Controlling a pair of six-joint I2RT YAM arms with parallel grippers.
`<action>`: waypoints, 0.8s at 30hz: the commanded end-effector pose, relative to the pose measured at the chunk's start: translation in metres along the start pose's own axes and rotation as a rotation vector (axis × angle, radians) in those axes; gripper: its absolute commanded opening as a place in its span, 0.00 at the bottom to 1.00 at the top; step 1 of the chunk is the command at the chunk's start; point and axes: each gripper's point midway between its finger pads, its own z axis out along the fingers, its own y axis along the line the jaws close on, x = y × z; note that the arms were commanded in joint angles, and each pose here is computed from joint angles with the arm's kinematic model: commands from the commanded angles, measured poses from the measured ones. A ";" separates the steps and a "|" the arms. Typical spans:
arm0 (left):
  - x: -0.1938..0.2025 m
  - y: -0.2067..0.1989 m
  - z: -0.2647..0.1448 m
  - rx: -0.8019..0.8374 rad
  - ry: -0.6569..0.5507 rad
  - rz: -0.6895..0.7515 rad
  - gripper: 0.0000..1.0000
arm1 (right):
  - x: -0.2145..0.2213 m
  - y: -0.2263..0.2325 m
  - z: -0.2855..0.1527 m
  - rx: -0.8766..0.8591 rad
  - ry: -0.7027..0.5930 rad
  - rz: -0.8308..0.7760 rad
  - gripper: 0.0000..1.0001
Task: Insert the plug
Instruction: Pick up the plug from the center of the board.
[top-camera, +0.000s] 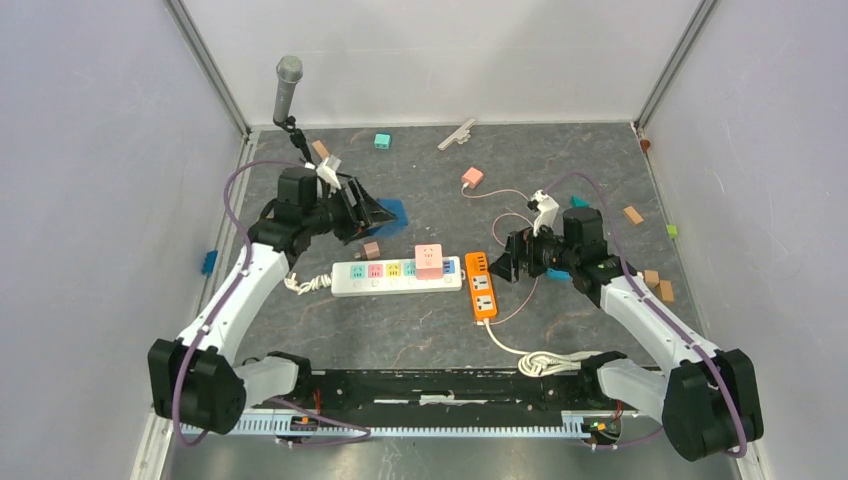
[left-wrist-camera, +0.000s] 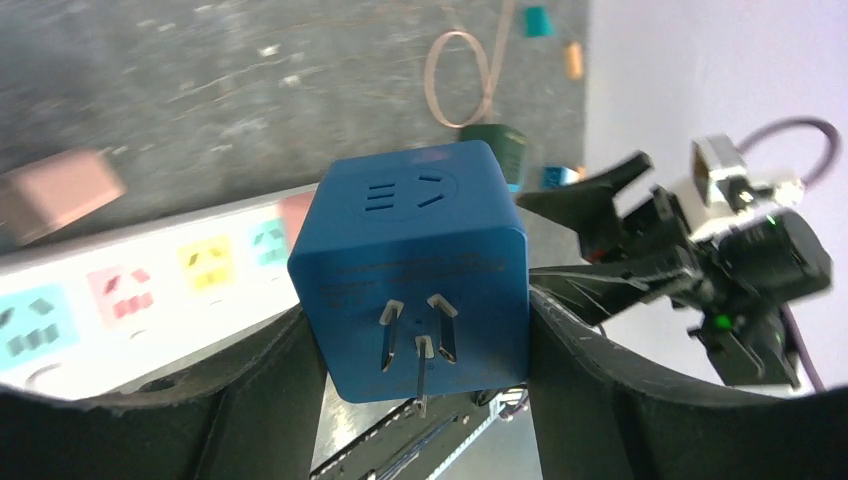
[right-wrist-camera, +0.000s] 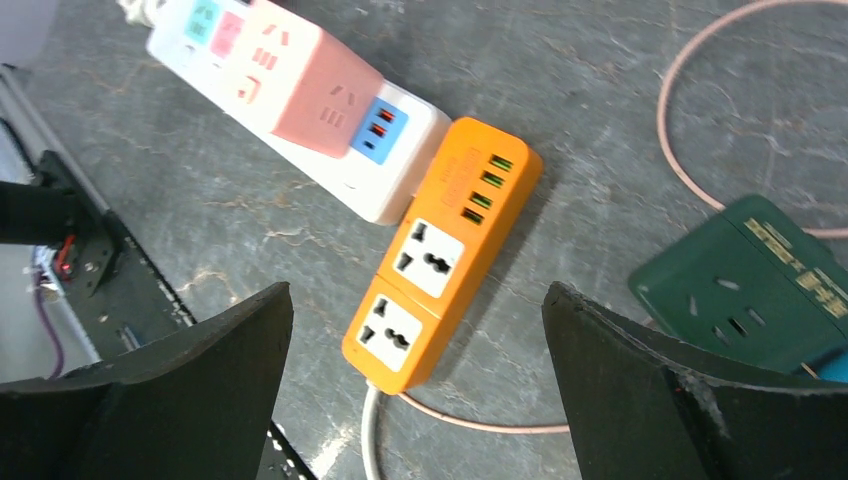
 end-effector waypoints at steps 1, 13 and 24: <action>-0.002 -0.077 -0.017 0.307 -0.067 0.191 0.10 | -0.038 0.035 -0.009 -0.162 -0.104 -0.060 0.98; 0.034 -0.144 -0.063 0.772 -0.111 0.400 0.02 | -0.071 0.094 -0.030 -0.460 -0.215 -0.050 0.98; 0.047 -0.156 -0.073 0.888 -0.086 0.422 0.02 | -0.091 0.120 -0.050 -0.549 -0.326 -0.130 0.98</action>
